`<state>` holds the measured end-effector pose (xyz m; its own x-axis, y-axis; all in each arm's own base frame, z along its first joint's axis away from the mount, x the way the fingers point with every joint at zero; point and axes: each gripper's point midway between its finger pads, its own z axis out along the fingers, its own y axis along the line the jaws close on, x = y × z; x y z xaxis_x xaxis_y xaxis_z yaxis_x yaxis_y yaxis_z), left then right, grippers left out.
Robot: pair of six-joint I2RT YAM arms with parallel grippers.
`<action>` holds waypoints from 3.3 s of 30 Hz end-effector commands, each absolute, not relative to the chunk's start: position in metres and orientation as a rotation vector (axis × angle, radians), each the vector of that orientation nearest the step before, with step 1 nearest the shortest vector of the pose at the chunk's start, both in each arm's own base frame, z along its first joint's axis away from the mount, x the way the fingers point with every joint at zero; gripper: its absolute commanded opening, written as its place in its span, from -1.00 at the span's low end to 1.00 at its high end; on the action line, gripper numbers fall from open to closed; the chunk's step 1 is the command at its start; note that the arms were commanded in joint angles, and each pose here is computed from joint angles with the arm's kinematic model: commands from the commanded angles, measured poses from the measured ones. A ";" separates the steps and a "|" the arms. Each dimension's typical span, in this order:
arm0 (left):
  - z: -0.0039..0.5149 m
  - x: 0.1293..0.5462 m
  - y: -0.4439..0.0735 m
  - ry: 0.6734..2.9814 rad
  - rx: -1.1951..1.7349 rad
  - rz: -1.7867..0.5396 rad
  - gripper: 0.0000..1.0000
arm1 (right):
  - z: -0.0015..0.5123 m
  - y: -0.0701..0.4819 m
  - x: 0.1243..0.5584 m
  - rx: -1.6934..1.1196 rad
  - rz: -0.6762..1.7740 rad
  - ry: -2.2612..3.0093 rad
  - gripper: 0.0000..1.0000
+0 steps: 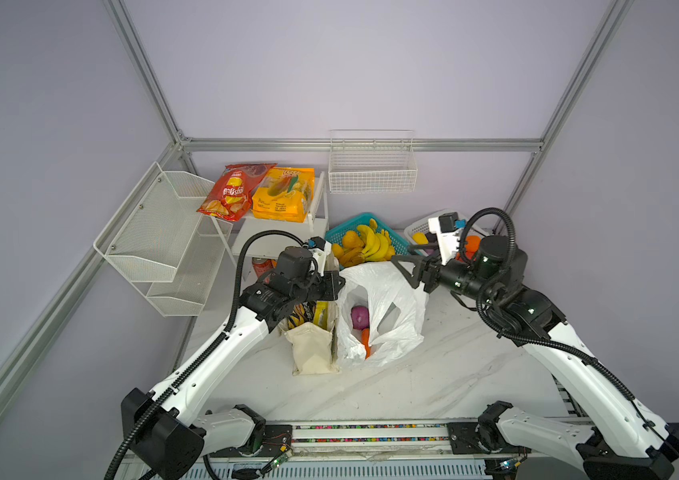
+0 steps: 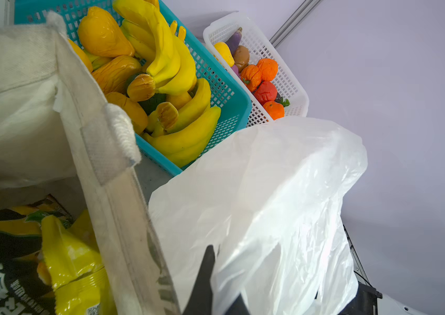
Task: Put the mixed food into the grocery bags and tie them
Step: 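Reach the right gripper into the white basket and grasp the eggplant, then lift the purple eggplant out of the basket with the right gripper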
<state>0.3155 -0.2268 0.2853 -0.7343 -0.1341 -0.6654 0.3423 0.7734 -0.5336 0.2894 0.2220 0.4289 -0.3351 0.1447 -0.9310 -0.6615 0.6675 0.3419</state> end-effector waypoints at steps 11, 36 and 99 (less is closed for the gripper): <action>0.323 0.318 -0.233 2.134 0.186 -0.923 -1.00 | 0.304 0.042 0.535 0.371 0.488 1.919 0.34; 0.324 0.317 -0.231 2.135 0.185 -0.916 -1.00 | 0.112 -0.002 0.706 0.574 0.259 2.058 0.23; 0.318 0.320 -0.239 2.117 0.223 -0.949 -1.00 | 0.334 -0.031 0.579 0.512 0.516 1.503 -0.64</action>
